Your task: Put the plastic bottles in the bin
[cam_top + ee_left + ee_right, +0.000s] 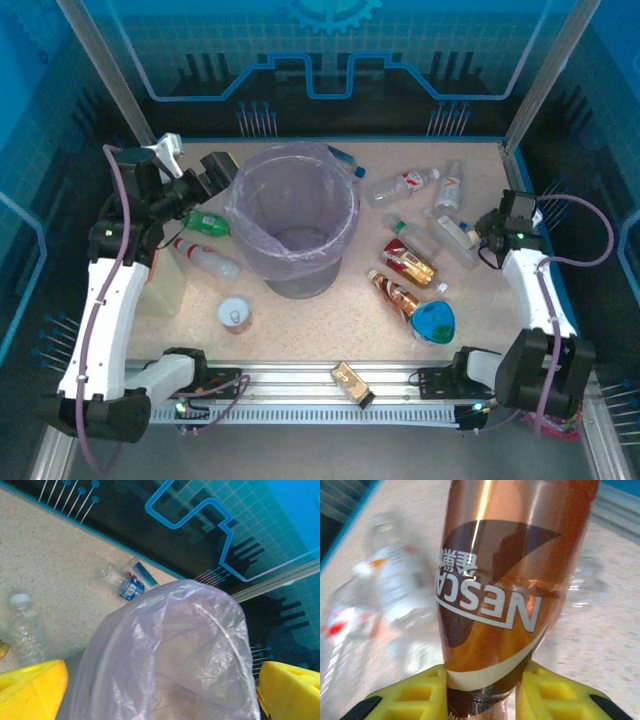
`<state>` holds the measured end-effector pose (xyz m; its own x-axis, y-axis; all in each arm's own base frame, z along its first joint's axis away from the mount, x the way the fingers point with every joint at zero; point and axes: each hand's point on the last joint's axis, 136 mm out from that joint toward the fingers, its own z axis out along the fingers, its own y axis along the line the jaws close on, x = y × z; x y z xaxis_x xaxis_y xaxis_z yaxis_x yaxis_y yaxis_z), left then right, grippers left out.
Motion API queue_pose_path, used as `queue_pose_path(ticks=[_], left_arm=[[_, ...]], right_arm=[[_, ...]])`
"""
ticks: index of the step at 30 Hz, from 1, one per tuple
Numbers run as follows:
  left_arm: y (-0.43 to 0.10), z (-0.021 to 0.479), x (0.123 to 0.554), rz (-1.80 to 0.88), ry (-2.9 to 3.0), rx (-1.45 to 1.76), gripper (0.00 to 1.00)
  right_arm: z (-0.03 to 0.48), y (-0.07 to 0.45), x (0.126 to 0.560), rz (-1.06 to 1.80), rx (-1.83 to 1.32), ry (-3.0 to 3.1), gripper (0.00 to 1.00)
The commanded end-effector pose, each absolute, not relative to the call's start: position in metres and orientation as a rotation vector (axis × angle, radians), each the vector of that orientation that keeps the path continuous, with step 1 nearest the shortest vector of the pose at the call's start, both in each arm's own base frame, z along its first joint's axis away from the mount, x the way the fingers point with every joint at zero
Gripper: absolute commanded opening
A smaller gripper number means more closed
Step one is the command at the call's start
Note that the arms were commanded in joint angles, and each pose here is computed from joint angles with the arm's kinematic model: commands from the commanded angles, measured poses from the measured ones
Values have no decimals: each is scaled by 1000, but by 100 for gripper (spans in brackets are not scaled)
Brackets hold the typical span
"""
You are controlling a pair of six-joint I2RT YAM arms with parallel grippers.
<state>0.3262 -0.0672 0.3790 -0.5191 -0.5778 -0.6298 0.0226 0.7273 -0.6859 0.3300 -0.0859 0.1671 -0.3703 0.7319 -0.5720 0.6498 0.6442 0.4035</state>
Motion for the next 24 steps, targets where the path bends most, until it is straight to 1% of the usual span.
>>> queue_pose_path(ticks=[1, 5, 9, 13, 17, 20, 24], left_arm=[[-80, 418, 319, -865, 1919, -344, 99], [-112, 448, 319, -922, 1889, -228, 99], [-155, 475, 323, -1065, 1872, -83, 99], [-196, 494, 326, -1234, 1845, 38, 99], [-223, 499, 333, -1318, 1833, 91, 99], [-237, 499, 338, -1339, 1817, 121, 99], [-248, 493, 345, -1326, 1816, 138, 99]], right_arm=[[225, -39, 354, 304, 669, 2121, 31], [275, 13, 364, 413, 333, 2137, 29], [322, 67, 364, 623, 74, 2060, 29], [369, 118, 351, 795, -156, 1959, 29], [406, 174, 327, 941, -388, 1858, 28], [421, 207, 312, 1045, -482, 1824, 28], [427, 242, 298, 1127, -572, 1808, 28]])
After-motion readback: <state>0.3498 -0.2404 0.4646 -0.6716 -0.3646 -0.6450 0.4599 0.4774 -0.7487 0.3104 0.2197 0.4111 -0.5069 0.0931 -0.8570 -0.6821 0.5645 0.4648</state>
